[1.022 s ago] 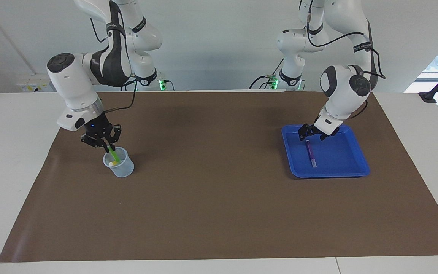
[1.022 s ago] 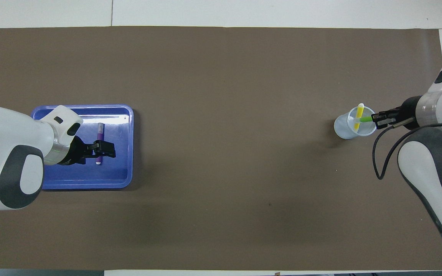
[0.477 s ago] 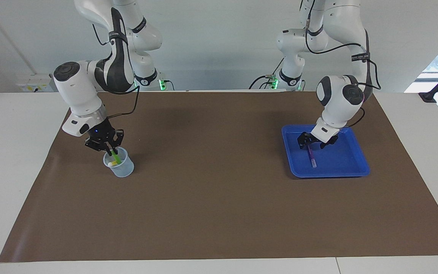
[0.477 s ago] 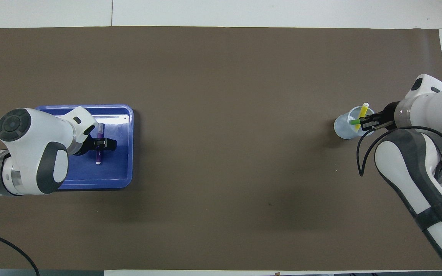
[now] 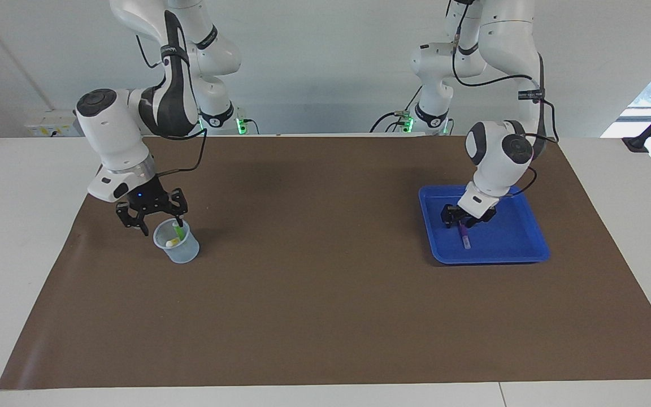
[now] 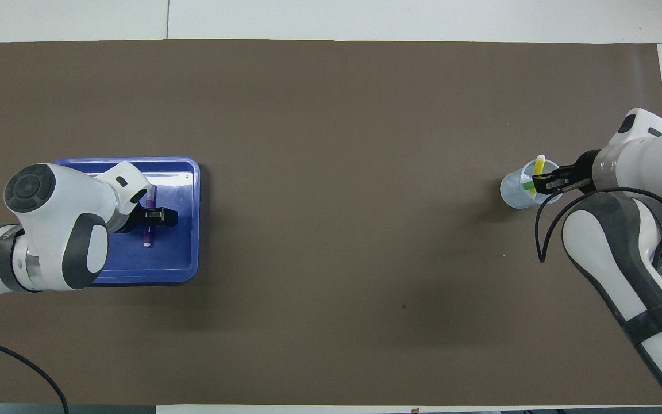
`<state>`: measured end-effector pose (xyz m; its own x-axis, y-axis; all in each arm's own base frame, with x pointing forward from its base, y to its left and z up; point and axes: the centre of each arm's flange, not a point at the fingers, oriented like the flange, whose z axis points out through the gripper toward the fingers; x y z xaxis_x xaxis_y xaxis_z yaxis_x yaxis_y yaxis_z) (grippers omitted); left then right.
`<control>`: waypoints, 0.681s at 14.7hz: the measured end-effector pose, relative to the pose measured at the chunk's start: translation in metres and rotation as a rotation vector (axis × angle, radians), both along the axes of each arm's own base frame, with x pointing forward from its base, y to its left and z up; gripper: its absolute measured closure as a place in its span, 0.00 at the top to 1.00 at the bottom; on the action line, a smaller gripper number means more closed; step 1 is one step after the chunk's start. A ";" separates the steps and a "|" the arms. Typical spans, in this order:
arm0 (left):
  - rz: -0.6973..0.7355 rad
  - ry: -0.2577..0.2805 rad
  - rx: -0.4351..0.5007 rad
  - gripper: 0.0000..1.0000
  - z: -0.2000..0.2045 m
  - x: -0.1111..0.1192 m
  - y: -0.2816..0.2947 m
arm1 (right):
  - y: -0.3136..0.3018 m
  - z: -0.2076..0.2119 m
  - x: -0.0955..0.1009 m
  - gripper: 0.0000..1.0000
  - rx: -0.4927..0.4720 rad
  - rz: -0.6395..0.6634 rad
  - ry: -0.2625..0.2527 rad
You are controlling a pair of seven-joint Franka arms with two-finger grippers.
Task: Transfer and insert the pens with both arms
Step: 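Insert the green pen into the cup while the left gripper reaches purple pen, then grasp the purple pen with the left gripper while the right gripper retracts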
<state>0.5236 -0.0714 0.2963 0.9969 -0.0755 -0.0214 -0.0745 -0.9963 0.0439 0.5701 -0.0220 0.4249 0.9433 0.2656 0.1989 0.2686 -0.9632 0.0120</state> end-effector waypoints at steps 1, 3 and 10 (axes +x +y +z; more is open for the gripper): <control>-0.001 -0.001 0.000 0.39 0.001 0.000 -0.001 | 0.000 0.007 0.001 1.00 0.004 -0.013 0.005; -0.001 -0.001 0.000 0.18 0.001 0.000 0.000 | 0.001 0.027 0.003 1.00 0.014 -0.037 0.028; -0.001 -0.001 0.000 0.10 0.001 0.000 0.000 | 0.004 0.141 -0.001 1.00 0.054 -0.212 0.126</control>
<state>0.5237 -0.0716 0.2971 0.9969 -0.0764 -0.0200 -0.0755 -0.9962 0.0440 0.5688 -0.0177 0.5657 0.9951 0.0511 0.0851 0.0564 -0.9965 -0.0613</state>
